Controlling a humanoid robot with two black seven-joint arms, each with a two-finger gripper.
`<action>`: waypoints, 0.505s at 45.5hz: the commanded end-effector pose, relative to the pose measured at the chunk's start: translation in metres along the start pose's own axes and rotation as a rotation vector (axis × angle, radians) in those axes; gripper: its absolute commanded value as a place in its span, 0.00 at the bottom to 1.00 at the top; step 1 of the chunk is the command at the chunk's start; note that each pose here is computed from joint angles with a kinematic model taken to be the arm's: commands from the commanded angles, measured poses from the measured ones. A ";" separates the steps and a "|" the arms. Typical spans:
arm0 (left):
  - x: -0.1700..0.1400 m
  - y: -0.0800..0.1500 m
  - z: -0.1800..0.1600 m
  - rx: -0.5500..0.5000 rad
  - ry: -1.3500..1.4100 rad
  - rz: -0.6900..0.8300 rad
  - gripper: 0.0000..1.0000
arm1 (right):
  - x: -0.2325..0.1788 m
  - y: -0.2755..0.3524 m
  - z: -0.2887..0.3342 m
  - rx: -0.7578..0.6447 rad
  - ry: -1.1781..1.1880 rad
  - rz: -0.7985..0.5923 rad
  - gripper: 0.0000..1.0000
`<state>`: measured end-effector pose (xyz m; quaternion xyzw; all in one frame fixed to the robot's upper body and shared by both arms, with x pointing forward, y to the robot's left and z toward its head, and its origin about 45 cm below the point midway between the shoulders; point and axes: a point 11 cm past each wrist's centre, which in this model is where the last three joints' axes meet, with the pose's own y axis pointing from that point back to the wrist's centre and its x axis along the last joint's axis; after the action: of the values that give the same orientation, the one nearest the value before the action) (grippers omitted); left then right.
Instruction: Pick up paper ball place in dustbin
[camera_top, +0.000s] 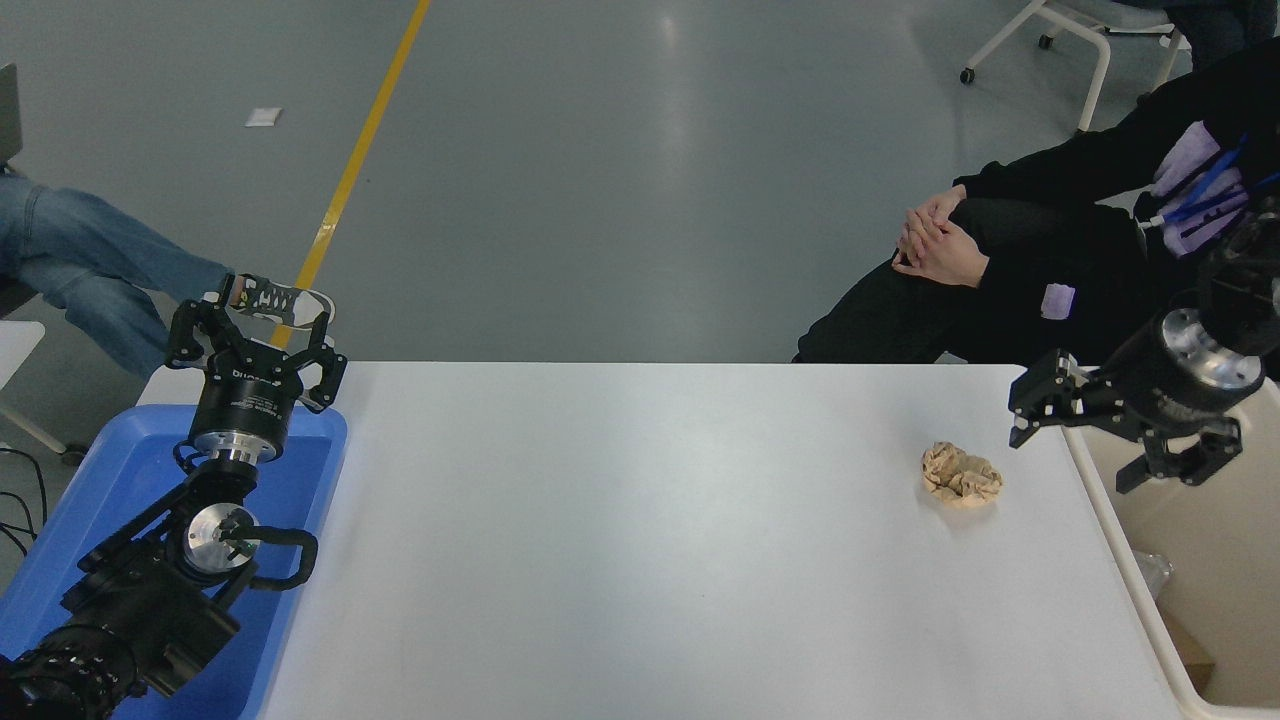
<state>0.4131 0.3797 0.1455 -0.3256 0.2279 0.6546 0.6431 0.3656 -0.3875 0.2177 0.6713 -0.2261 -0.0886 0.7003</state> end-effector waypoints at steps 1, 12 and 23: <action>0.000 0.000 0.000 0.000 0.000 0.000 0.99 | 0.000 -0.052 -0.002 0.003 -0.030 0.223 1.00; 0.000 0.000 0.000 0.000 0.000 0.000 0.99 | 0.000 -0.078 -0.028 0.071 -0.049 0.273 1.00; 0.000 0.000 -0.001 0.001 0.001 -0.001 0.99 | -0.009 -0.111 -0.051 0.094 -0.027 0.297 1.00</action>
<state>0.4131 0.3794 0.1454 -0.3256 0.2281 0.6544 0.6432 0.3943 -0.3663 0.1405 0.6565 -0.3213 0.0013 0.6825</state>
